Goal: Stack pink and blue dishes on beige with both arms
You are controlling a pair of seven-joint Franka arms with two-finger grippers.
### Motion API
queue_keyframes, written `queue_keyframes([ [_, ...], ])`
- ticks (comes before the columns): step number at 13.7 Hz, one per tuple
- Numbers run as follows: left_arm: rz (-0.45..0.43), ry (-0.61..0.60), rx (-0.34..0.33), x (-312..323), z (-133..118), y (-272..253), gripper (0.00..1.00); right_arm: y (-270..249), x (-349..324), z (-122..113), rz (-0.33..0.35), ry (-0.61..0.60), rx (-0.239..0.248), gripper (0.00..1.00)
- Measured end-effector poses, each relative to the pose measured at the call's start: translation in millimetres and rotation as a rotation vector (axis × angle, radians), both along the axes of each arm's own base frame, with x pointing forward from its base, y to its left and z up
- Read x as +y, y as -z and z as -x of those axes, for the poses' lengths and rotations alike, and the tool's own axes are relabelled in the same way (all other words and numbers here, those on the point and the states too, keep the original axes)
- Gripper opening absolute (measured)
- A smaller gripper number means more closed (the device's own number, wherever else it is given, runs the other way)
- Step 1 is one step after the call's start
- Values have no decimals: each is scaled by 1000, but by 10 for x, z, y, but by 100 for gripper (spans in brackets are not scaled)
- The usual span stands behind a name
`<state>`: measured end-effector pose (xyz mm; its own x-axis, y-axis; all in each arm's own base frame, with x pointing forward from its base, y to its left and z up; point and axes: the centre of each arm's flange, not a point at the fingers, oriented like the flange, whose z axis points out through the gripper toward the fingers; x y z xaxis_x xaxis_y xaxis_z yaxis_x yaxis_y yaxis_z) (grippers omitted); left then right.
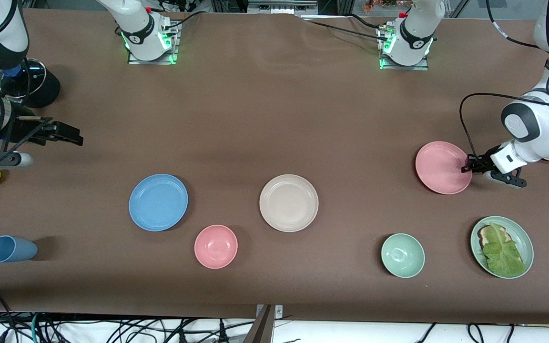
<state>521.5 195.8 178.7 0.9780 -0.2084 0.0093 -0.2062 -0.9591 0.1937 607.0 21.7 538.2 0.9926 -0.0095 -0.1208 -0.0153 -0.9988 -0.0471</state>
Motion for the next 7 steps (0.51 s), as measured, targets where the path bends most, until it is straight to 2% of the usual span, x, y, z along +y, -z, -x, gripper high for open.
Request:
queue_keyframes([
  [2,27,18,15,-14,-119,-189,9,56,1,-18,1,0,9,100],
  [4,58,49,34,-22,-299,-460,7,230,3,-69,3,0,38,100],
  [7,28,116,46,10,-629,-995,7,498,7,-167,7,1,65,100],
])
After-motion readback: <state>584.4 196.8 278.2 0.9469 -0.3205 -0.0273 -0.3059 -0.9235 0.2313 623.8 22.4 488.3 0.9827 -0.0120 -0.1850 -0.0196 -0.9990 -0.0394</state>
